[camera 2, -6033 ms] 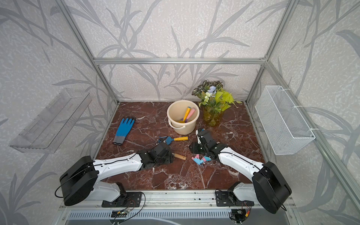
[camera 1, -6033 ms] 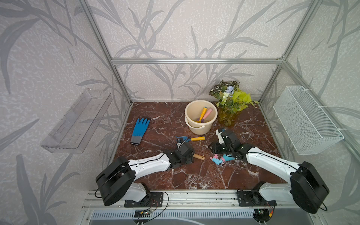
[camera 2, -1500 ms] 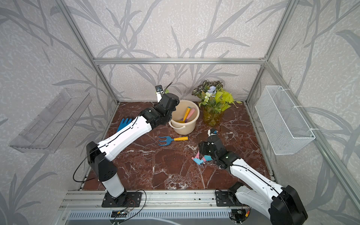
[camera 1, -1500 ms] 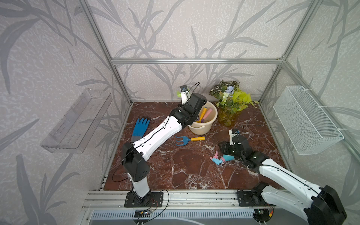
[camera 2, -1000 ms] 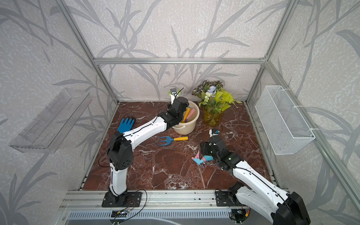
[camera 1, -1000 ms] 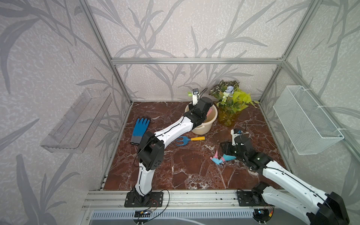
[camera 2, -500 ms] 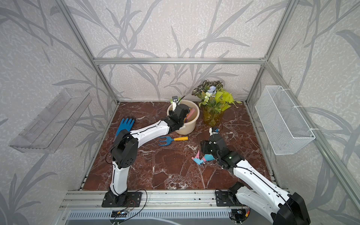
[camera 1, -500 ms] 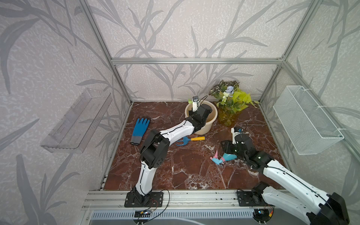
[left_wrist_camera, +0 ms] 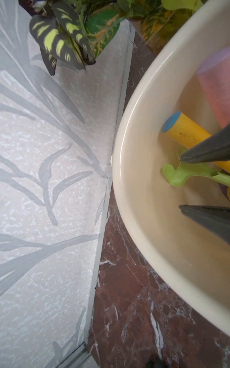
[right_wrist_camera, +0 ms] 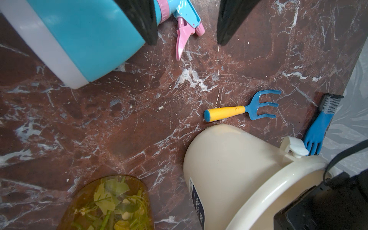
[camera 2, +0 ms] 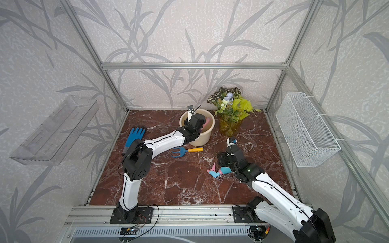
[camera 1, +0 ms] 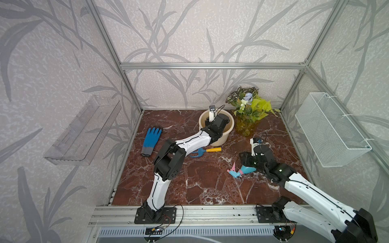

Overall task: Organize the gardening tools
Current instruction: Place the gardening tool in the container.

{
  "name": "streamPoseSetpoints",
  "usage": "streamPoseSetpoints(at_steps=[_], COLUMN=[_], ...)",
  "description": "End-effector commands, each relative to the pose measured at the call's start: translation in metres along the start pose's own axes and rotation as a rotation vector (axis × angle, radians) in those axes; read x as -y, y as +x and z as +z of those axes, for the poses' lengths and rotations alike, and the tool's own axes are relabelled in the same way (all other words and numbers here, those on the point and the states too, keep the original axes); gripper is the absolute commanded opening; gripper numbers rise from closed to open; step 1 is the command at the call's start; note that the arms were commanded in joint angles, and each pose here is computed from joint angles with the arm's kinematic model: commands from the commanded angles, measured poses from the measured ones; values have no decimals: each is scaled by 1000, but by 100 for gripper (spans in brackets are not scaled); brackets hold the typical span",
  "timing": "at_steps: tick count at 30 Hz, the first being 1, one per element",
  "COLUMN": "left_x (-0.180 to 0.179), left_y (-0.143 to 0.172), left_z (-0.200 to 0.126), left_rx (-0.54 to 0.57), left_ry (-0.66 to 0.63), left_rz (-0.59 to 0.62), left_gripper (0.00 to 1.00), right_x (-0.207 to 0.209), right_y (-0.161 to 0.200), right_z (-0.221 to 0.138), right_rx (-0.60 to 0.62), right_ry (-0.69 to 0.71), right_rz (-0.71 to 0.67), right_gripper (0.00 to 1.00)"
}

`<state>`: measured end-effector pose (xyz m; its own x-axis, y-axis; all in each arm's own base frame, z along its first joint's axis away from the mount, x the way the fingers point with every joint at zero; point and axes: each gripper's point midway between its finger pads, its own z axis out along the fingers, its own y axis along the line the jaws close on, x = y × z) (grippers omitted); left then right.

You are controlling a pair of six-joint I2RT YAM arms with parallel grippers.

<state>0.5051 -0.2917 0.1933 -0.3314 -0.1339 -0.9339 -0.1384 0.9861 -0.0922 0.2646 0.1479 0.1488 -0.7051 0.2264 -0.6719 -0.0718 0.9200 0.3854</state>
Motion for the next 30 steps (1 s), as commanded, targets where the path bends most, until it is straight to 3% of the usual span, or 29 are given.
streamPoseSetpoints(at_steps=[1, 6, 10, 14, 20, 30], left_x=[8, 18, 22, 18, -5, -70], left_y=[-13, -39, -67, -86, -89, -57], left_z=[-4, -17, -35, -52, -84, -130], left_rx=[14, 43, 73, 48, 3, -66], left_ry=[19, 54, 83, 82, 115, 113], left_rz=[1, 6, 2, -25, -79, -142], left_gripper=[39, 48, 63, 72, 99, 100], right_x=[-4, -11, -22, -33, -48, -58], right_y=[-9, -9, -9, -13, -12, 8], right_z=[-2, 2, 8, 16, 44, 96], right_rx=[17, -4, -31, -16, -53, -97], right_ry=[-4, -22, -64, -121, -208, -336], right_rz=[-7, -16, -28, -13, 28, 60], right_gripper=[54, 64, 72, 78, 91, 100])
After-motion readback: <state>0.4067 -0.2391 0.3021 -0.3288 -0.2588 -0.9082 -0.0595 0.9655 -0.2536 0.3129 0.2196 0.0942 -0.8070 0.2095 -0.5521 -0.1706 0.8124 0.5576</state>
